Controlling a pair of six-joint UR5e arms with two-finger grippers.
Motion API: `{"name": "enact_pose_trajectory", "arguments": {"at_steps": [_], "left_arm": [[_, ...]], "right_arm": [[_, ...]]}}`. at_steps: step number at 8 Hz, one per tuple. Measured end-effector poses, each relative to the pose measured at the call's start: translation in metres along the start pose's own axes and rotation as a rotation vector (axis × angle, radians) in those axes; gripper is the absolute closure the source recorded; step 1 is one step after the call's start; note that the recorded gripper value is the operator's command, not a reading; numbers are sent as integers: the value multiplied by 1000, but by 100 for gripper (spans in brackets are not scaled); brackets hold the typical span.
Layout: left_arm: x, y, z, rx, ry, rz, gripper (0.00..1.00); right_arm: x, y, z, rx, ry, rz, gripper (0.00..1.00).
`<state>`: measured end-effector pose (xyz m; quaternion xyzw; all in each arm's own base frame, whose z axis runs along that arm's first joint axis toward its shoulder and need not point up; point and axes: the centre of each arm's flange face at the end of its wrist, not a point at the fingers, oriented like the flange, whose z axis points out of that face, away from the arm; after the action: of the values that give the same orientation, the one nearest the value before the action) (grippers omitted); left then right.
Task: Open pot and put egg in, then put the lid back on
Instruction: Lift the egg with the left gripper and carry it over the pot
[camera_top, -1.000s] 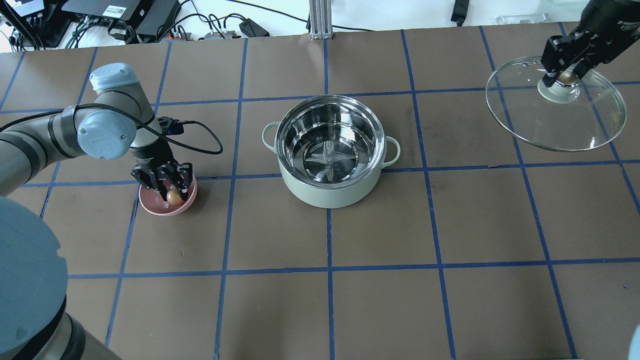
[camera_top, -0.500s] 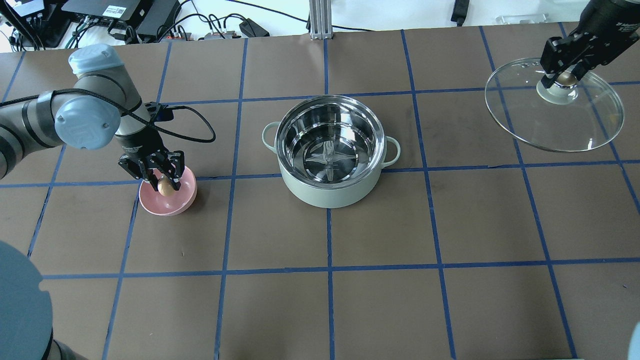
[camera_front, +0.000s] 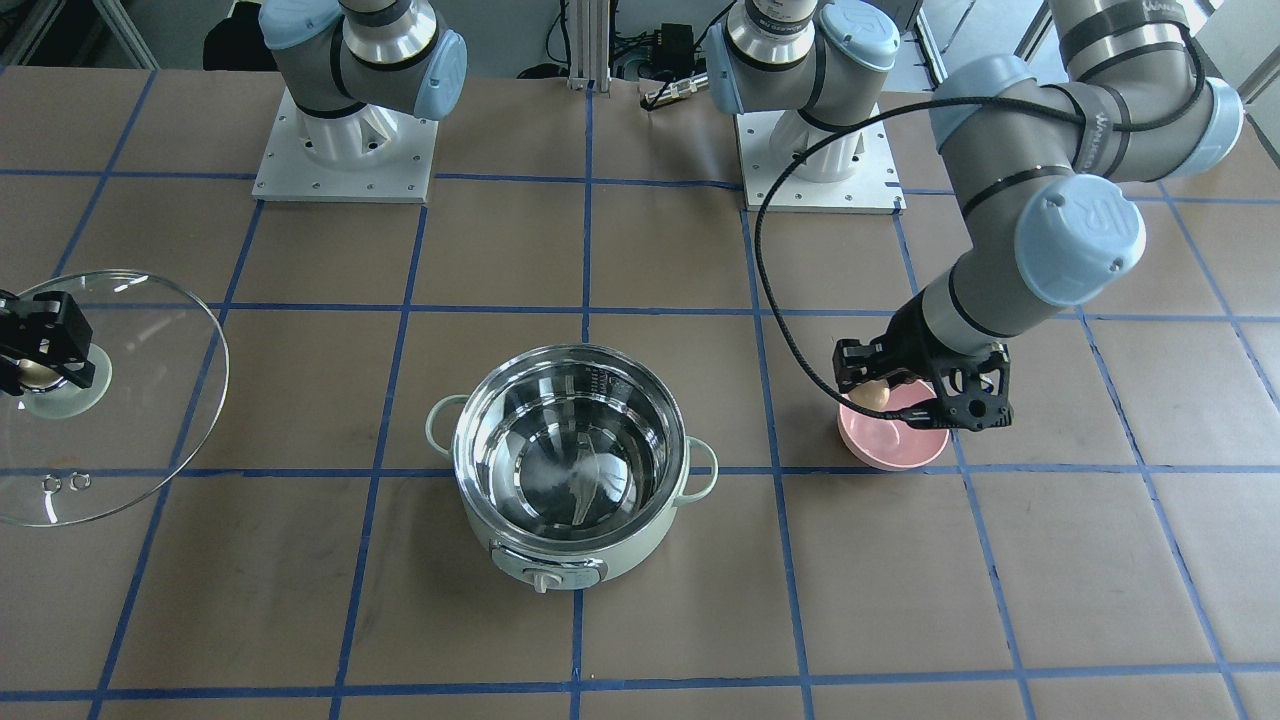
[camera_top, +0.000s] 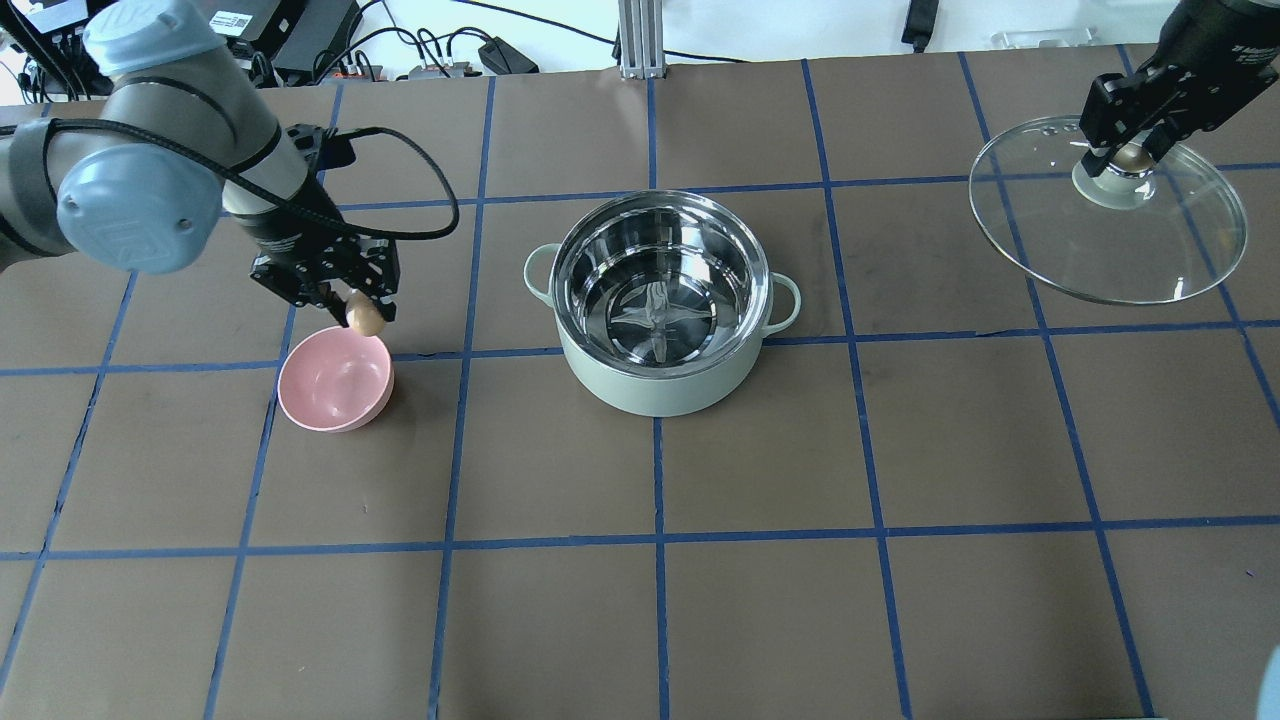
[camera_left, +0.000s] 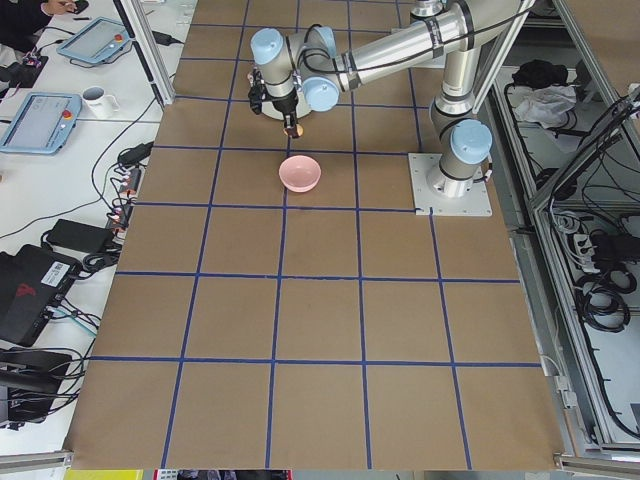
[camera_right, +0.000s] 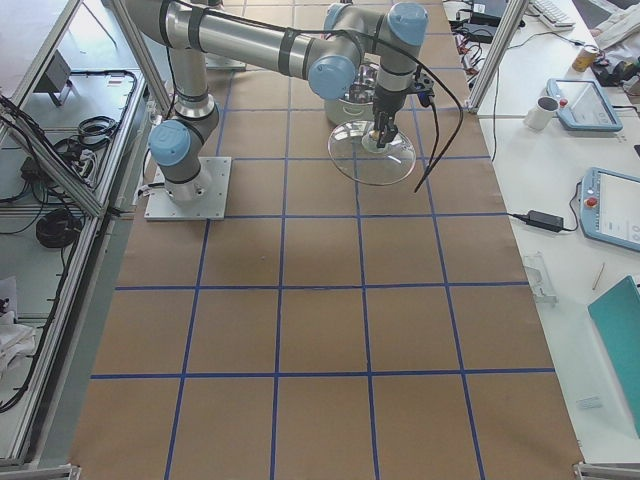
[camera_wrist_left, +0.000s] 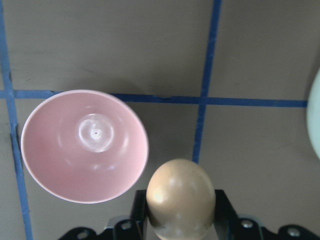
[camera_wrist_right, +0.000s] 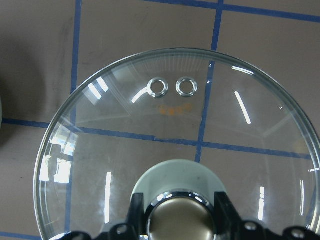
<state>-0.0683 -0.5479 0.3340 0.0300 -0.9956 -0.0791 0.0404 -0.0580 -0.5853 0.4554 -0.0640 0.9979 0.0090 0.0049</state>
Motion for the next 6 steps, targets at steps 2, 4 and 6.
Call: {"name": "enact_pose_trajectory", "arguments": {"at_steps": [2,4,6], "left_arm": [[113,19,-26,117,-2,73,100],[199,29,-17,217,25,105,100],[257,15,33,263,44,146,100]], "right_arm": [[0,0,0,0,-1,1,100],[-1,0,0,-1,-2,4,100],[0,0,1,-3,-2,5,100]]}}
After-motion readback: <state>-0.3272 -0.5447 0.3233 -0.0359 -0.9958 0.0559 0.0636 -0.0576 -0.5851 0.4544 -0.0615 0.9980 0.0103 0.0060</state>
